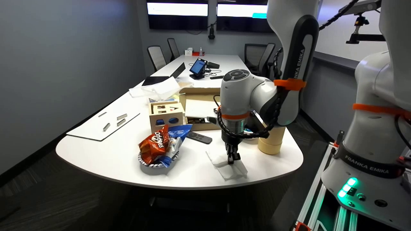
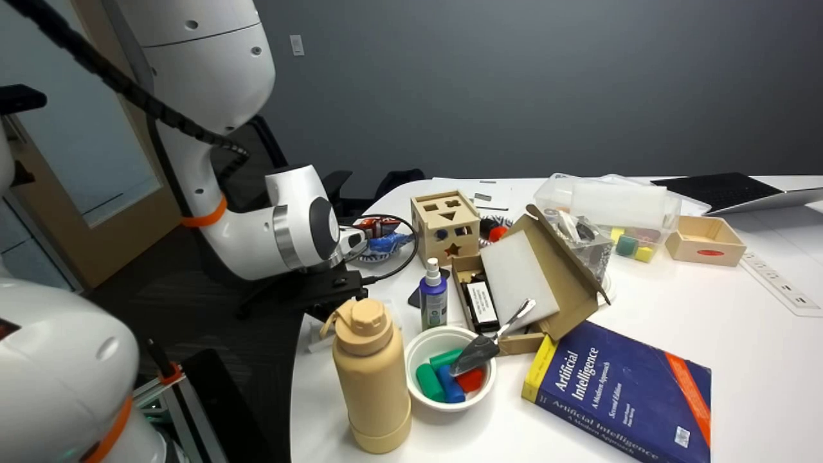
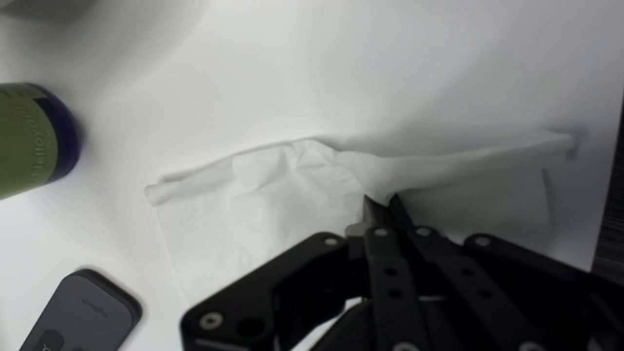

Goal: Wipe the table using the napkin

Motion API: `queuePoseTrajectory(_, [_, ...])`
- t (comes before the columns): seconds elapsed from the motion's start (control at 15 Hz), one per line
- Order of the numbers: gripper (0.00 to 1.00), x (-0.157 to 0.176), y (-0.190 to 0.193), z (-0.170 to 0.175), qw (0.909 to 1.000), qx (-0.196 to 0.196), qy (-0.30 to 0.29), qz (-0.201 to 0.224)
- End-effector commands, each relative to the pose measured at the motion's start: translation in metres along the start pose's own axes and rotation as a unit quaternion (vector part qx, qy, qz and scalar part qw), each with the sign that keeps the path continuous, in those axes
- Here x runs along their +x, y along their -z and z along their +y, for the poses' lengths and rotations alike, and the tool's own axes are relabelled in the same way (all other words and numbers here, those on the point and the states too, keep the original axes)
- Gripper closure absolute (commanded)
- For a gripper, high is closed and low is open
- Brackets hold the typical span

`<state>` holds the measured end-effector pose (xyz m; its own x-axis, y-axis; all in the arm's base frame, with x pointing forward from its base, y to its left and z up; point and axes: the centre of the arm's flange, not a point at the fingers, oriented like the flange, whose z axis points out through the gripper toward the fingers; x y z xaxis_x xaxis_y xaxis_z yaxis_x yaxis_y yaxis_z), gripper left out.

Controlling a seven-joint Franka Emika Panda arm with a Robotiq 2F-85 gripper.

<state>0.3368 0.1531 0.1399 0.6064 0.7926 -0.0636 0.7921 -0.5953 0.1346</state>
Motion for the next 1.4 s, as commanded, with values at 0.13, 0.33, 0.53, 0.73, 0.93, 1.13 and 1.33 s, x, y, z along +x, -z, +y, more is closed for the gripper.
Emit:
queuePoseTrajectory(0.13, [1.0,0.005,-0.008,-0.01,0.9993,-0.004,-0.036,0.009])
queuePoseTrajectory(0.33, [1.0,0.018,-0.007,-0.016,0.9977,-0.002,-0.064,0.021])
queuePoseTrajectory(0.53, [1.0,0.036,-0.003,-0.027,0.9951,0.002,-0.089,0.042])
queuePoseTrajectory(0.73, [1.0,0.046,-0.004,-0.039,0.9944,0.003,-0.094,0.048])
queuePoseTrajectory(0.93, [1.0,0.056,-0.004,-0.042,0.9905,0.002,-0.123,0.063])
queuePoseTrajectory(1.13, [1.0,0.073,0.0,-0.042,0.9831,0.009,-0.158,0.093])
queuePoseTrajectory(1.33, [1.0,0.088,0.007,-0.028,0.9752,0.001,-0.187,0.119])
